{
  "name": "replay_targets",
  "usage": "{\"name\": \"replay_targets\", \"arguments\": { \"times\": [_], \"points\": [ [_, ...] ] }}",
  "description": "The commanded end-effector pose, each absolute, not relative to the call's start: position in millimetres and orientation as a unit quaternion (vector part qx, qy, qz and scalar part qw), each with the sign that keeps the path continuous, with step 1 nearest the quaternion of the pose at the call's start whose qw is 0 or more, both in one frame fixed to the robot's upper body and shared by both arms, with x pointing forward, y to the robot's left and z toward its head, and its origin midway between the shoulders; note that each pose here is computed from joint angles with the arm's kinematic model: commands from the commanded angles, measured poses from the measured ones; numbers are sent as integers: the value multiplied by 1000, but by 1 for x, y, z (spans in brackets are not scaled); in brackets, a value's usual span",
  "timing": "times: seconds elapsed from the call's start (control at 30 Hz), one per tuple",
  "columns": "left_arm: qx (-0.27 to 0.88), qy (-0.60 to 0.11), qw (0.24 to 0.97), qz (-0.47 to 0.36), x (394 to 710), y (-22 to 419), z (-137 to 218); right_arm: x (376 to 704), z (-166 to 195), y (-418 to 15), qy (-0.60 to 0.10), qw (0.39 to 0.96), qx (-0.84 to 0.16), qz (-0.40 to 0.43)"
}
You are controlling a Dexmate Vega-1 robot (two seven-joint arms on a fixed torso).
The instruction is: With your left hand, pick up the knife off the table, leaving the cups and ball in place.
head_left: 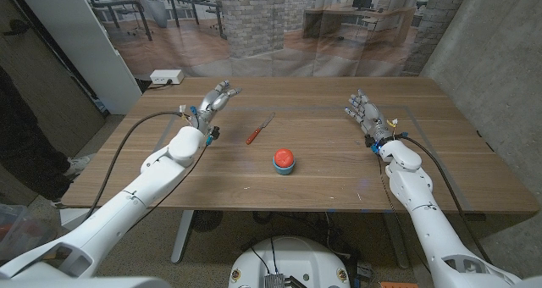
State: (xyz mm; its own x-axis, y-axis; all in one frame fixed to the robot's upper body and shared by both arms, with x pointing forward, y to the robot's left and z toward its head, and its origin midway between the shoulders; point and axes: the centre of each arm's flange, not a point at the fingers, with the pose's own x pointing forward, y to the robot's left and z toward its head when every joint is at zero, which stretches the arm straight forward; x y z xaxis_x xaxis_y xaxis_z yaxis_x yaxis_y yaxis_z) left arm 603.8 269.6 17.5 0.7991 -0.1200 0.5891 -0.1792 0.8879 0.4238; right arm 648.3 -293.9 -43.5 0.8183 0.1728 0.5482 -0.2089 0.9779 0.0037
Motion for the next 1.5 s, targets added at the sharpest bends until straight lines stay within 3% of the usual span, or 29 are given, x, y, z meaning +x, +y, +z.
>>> {"name": "replay_targets", "arguments": {
  "times": [0.03, 0.6, 1.5],
  "points": [
    [294, -321, 898, 59, 594, 265, 26, 650, -43, -296, -286, 952, 34, 101],
    [363, -332, 867, 78, 585, 261, 36, 648, -47, -300, -287, 952, 37, 100],
    [445, -287, 836, 149, 571, 247, 46, 643, -58, -300, -285, 953, 46, 95]
  ]
}}
